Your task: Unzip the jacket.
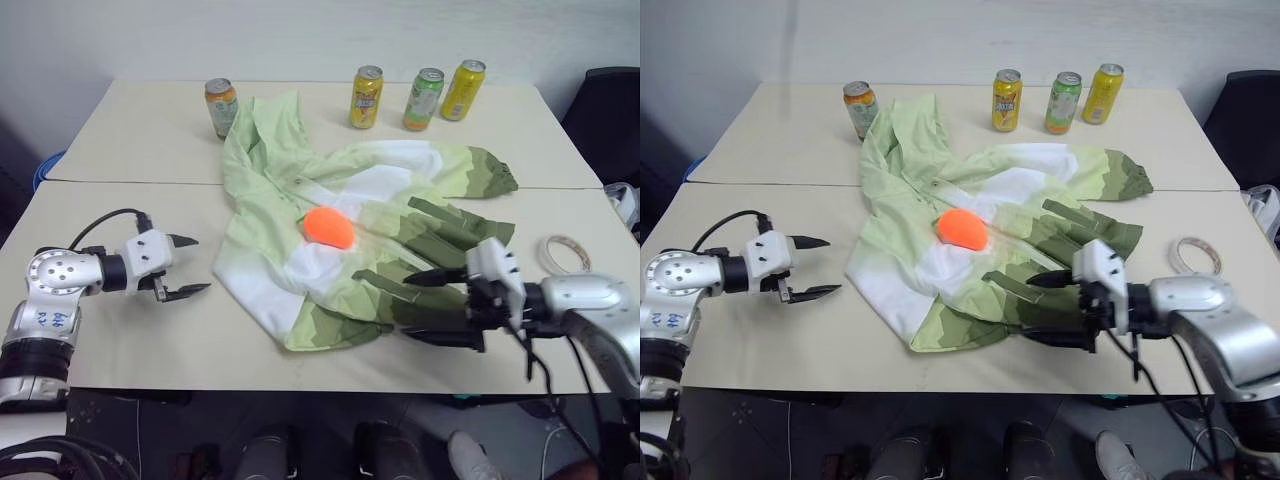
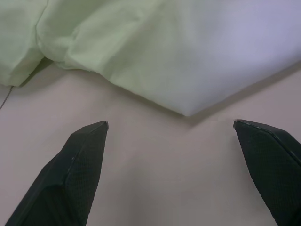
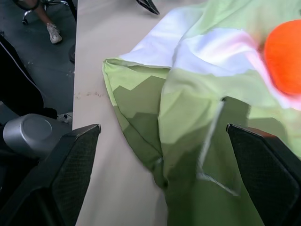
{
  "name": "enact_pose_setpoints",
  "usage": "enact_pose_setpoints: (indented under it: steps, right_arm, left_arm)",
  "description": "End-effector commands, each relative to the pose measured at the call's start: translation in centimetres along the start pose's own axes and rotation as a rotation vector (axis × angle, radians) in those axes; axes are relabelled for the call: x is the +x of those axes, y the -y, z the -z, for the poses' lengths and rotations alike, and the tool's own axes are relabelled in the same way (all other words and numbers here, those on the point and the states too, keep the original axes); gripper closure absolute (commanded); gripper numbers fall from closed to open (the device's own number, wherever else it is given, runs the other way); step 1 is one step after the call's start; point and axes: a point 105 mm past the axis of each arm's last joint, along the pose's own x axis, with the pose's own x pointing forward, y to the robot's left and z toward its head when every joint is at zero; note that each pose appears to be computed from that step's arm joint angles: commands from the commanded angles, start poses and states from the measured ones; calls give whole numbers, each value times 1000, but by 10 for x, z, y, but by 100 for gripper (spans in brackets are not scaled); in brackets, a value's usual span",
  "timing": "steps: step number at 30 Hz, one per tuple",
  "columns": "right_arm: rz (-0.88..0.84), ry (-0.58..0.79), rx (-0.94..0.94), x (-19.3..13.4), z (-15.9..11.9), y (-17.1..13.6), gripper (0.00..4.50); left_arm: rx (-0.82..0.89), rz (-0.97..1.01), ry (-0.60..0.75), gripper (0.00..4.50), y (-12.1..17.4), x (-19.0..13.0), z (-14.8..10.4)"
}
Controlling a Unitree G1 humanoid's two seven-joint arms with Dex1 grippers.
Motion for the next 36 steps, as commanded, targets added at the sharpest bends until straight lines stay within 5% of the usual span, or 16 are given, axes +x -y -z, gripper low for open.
enact_pose_setpoints:
  steps: [1,4,7,18,21,26,36]
  right_arm:
    - [92,-65,-2,16,15,3,1]
    - [124,-86,8,26,22,4,1]
    - [189,-100,-15,29,28,11,62]
    - [219,-51,-85,-12,39,16,447]
    - [187,16,-69,-32,37,11,450]
    - [145,-49,29,-72,60,5,450]
    - [293,-198,71,-132,93,38,450]
  left_arm:
    - [48,70,7,0,3,29,-5]
    - [55,42,-11,0,-2,44,-3]
    - [88,-70,30,64,-15,62,-12]
    - [-18,256,121,418,38,75,-12]
    - [-168,381,290,448,62,53,-33]
    - [-305,596,257,448,124,5,-46]
    - [-580,448,309,448,186,-4,-89]
